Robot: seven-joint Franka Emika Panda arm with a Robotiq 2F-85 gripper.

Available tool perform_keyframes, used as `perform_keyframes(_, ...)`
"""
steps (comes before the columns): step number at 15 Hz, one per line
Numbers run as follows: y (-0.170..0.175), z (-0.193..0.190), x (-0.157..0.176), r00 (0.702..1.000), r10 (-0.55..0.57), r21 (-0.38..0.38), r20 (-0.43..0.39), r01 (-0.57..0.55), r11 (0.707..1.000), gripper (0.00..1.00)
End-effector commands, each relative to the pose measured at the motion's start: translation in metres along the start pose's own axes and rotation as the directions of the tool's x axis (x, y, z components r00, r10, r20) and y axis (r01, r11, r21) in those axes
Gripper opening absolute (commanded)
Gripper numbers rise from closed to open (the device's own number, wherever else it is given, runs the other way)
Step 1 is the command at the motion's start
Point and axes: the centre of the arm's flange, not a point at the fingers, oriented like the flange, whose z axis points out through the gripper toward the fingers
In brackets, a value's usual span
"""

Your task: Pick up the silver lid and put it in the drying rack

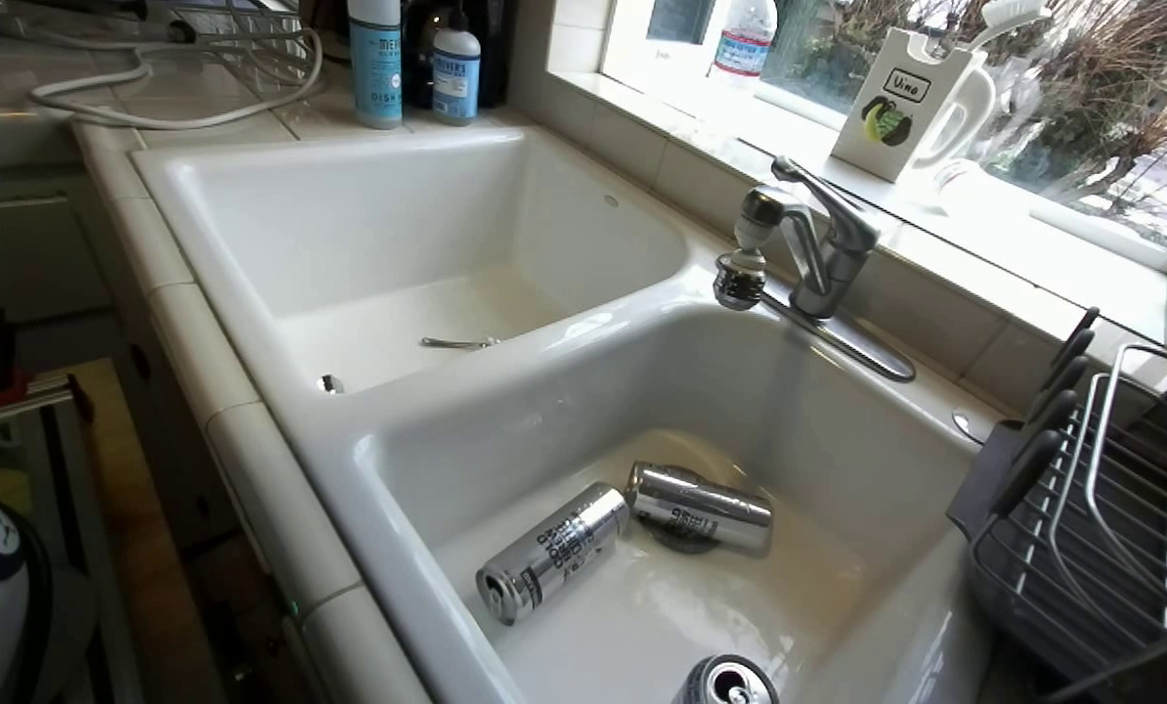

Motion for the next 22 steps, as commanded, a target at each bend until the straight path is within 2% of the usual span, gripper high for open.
perform_keyframes(1, -0.012, 0.024, -0.002, 1.000, 0.001, 0.008, -0.011, -0.001, 1.000, 0.97)
perform_keyframes(5, -0.010, 0.039, 0.004, 1.000, -0.009, 0.013, 0.001, 0.009, 1.000, 0.89)
perform_keyframes(15, 0.001, 0.052, 0.022, 1.000, -0.012, -0.019, 0.008, 0.012, 1.000, 0.89)
perform_keyframes(20, -0.001, 0.064, 0.020, 1.000, -0.001, 0.002, 0.023, 0.001, 1.000, 0.92)
perform_keyframes(22, 0.001, 0.069, 0.015, 1.000, 0.013, 0.009, 0.027, -0.013, 1.000, 0.90)
